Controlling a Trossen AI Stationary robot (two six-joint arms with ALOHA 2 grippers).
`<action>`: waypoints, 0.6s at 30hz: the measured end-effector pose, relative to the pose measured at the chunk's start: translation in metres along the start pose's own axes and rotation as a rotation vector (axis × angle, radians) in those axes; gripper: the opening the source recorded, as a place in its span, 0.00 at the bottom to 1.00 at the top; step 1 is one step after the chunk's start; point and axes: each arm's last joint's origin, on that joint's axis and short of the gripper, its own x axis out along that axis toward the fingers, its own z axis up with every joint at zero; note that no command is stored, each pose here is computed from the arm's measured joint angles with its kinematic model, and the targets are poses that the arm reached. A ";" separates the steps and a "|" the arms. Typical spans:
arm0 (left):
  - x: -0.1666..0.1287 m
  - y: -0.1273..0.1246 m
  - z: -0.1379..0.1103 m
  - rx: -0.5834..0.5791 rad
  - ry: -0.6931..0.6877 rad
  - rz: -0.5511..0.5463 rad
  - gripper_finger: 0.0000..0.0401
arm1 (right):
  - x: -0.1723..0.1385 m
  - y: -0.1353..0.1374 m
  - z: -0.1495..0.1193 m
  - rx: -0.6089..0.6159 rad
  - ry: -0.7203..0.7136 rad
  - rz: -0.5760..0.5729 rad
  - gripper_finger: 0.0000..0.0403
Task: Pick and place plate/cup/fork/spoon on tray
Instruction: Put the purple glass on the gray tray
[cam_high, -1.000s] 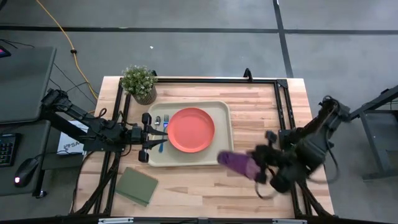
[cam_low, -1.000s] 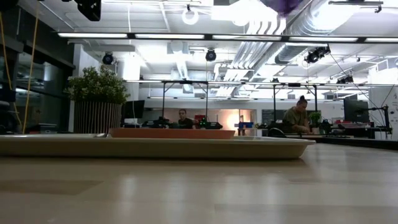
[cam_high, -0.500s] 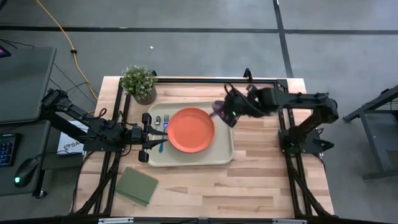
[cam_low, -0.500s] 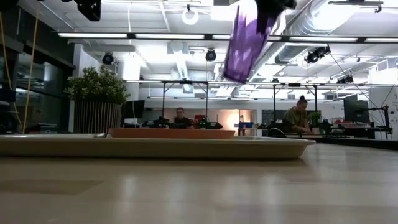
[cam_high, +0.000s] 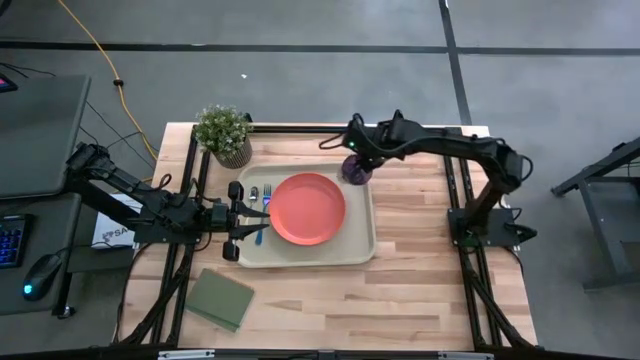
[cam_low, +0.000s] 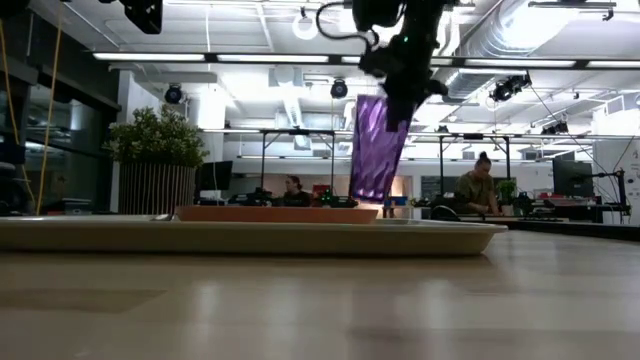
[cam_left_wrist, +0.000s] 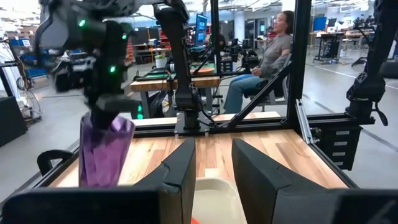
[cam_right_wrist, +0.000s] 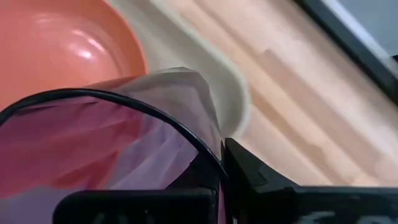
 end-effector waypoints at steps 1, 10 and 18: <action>0.000 0.000 0.000 0.000 0.000 -0.001 0.21 | 0.005 -0.001 0.002 0.004 0.018 0.013 0.00; 0.000 0.000 0.000 0.000 0.000 0.000 0.21 | 0.020 -0.011 0.001 0.024 0.142 -0.001 0.00; 0.000 0.000 0.000 0.000 0.000 0.000 0.21 | 0.024 -0.012 0.005 0.083 0.133 0.021 0.00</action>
